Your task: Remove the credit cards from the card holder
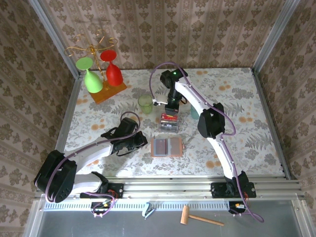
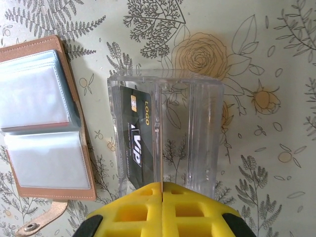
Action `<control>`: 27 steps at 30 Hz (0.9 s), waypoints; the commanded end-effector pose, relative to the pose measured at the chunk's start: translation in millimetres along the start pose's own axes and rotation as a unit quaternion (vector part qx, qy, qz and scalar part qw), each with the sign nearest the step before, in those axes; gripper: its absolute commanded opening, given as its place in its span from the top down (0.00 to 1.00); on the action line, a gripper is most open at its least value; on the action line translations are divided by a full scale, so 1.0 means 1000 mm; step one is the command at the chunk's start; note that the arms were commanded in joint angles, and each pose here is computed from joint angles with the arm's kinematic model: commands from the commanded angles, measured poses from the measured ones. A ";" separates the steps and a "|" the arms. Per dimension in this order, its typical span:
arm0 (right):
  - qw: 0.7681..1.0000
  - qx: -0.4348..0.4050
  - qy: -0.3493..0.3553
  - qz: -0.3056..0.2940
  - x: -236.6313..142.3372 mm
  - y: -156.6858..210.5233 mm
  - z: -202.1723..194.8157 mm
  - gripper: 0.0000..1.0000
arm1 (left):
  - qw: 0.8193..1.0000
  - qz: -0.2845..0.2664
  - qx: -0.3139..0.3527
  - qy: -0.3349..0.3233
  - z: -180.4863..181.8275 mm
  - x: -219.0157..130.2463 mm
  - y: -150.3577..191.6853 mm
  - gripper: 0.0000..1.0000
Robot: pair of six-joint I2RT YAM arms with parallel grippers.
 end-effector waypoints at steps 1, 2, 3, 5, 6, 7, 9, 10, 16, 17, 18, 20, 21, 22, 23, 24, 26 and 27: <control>0.999 0.010 -0.045 0.010 0.015 0.005 0.002 1.00 | 1.000 0.001 0.004 0.002 -0.003 -0.003 -0.003 0.90; 0.999 0.010 -0.046 0.009 0.016 0.005 0.001 0.99 | 1.000 0.001 0.004 0.002 -0.004 -0.002 -0.004 0.90; 0.999 0.010 -0.048 0.010 0.018 0.005 0.001 0.99 | 1.000 0.001 0.005 0.002 -0.004 -0.002 -0.003 0.90; 0.999 0.012 -0.048 0.011 0.020 0.005 0.000 0.96 | 1.000 0.001 0.004 0.002 -0.004 -0.002 -0.004 0.90; 0.999 0.011 -0.048 0.010 0.019 0.005 0.000 0.95 | 1.000 0.002 0.004 0.002 -0.004 -0.002 -0.004 0.90; 0.999 0.012 -0.047 0.011 0.020 0.005 0.000 0.93 | 1.000 0.002 0.004 0.002 -0.004 -0.002 -0.004 0.90; 0.999 0.012 -0.045 0.013 0.019 0.006 0.000 0.91 | 1.000 0.001 0.004 0.002 -0.004 -0.002 -0.005 0.90; 0.999 0.012 -0.043 0.015 0.018 0.006 0.000 0.90 | 1.000 0.001 0.004 0.002 -0.004 -0.002 -0.005 0.90; 1.000 0.014 -0.019 0.013 0.002 0.006 0.003 0.82 | 1.000 0.003 0.003 0.007 -0.006 0.001 -0.007 0.90; 1.000 0.015 -0.013 0.011 -0.003 0.006 0.004 0.81 | 1.000 0.004 0.004 0.008 -0.007 0.002 -0.007 0.90; 1.000 0.016 -0.006 0.009 -0.007 0.006 0.006 0.80 | 1.000 0.005 0.006 0.010 -0.009 0.002 -0.008 0.89; 1.000 0.018 0.006 0.007 -0.016 0.006 0.008 0.79 | 1.000 0.006 0.009 0.011 -0.011 0.002 -0.009 0.89; 1.000 0.020 0.014 0.005 -0.021 0.006 0.009 0.78 | 1.000 0.005 0.010 0.012 -0.012 0.002 -0.010 0.89; 1.000 0.021 0.019 0.004 -0.024 0.007 0.010 0.78 | 1.000 0.005 0.011 0.014 -0.013 0.003 -0.010 0.89; 0.999 0.022 0.022 0.003 -0.027 0.007 0.011 0.78 | 1.000 0.005 0.012 0.015 -0.014 0.003 -0.011 0.90; 0.999 0.025 0.025 0.002 -0.029 0.007 0.012 0.78 | 1.000 0.005 0.014 0.016 -0.015 0.003 -0.011 0.89; 0.999 0.030 0.034 0.004 -0.033 0.008 0.014 0.77 | 1.000 0.004 0.017 0.017 -0.016 0.003 -0.013 0.89; 0.999 0.034 0.038 0.006 -0.034 0.009 0.014 0.77 | 1.000 0.004 0.019 0.018 -0.017 0.004 -0.013 0.89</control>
Point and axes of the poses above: each hand's point on the last joint's axis, 136 mm out from that joint toward the fingers, its own x axis out along the fingers, its own z axis along the line the jaws close on, y = z × x, the point moved 9 cm from there along -x, back along the fingers
